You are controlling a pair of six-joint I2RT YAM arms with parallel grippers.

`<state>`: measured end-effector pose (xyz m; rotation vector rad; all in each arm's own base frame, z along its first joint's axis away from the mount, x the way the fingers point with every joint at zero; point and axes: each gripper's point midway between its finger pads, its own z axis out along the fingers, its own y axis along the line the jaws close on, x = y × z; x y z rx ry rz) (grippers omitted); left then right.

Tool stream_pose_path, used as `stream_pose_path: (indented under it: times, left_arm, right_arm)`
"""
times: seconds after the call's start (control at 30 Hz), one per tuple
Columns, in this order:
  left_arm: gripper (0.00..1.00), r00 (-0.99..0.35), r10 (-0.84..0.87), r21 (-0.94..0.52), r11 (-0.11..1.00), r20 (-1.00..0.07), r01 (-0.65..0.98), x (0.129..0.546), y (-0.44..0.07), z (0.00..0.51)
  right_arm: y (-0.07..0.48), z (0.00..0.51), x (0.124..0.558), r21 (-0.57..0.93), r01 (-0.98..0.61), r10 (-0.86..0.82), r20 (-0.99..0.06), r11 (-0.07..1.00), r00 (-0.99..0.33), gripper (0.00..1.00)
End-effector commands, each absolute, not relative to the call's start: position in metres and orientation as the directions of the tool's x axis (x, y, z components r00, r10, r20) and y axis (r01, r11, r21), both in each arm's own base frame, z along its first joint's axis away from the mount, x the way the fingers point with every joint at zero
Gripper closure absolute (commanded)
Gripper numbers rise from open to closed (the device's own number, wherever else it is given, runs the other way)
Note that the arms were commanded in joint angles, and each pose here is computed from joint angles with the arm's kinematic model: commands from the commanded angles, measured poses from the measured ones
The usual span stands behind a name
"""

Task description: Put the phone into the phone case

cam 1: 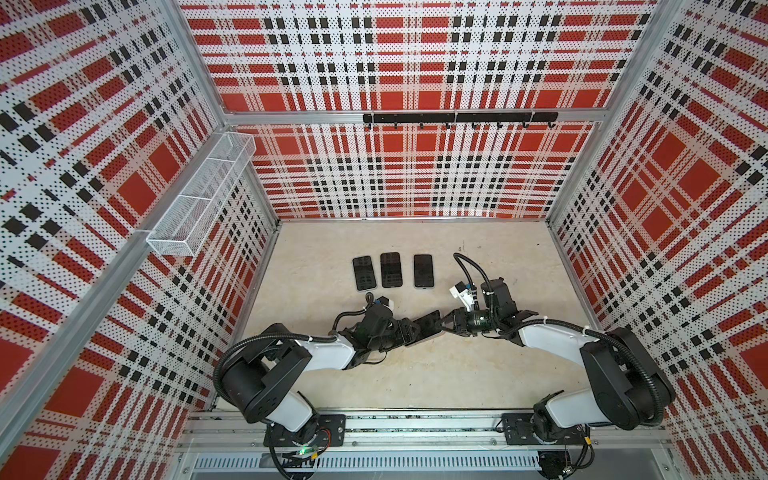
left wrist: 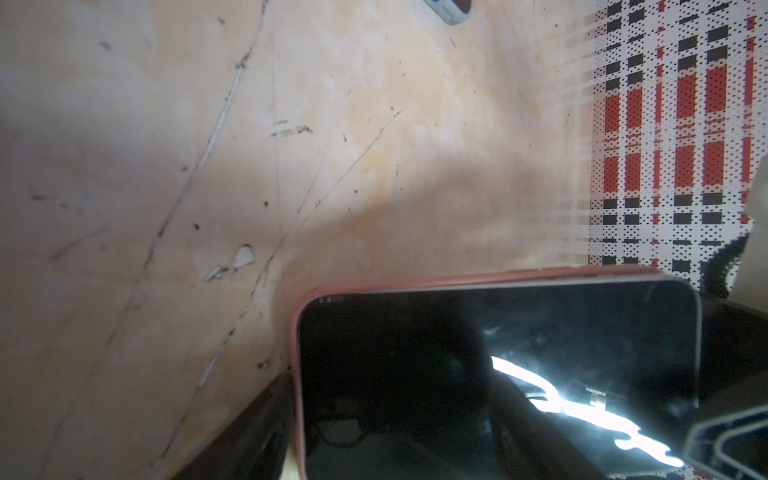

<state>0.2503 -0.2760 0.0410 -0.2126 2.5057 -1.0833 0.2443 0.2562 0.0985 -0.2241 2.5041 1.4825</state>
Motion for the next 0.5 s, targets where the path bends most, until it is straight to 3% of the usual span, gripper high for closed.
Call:
stream_pose_path:
  times: [0.0,0.3,0.47]
  left_arm:
    - [0.24,-0.943,-0.266,-0.656,0.751,-0.202,-0.071,0.224,-0.258,0.004]
    - [0.24,-0.943,-0.264,-0.658,0.749,-0.201,-0.069,0.225,-0.259,0.004]
    - [0.24,-0.939,-0.268,-0.665,0.745,-0.214,-0.061,0.228,-0.258,0.009]
  right_arm:
    - [0.260,0.098,0.250,0.828,-0.286,-0.031,-0.310,0.482,-0.950,0.74]
    - [0.255,0.086,0.250,0.803,-0.272,-0.022,-0.307,0.531,-0.951,0.95]
    - [0.251,0.091,0.253,0.785,-0.288,-0.013,-0.337,0.549,-0.941,1.00]
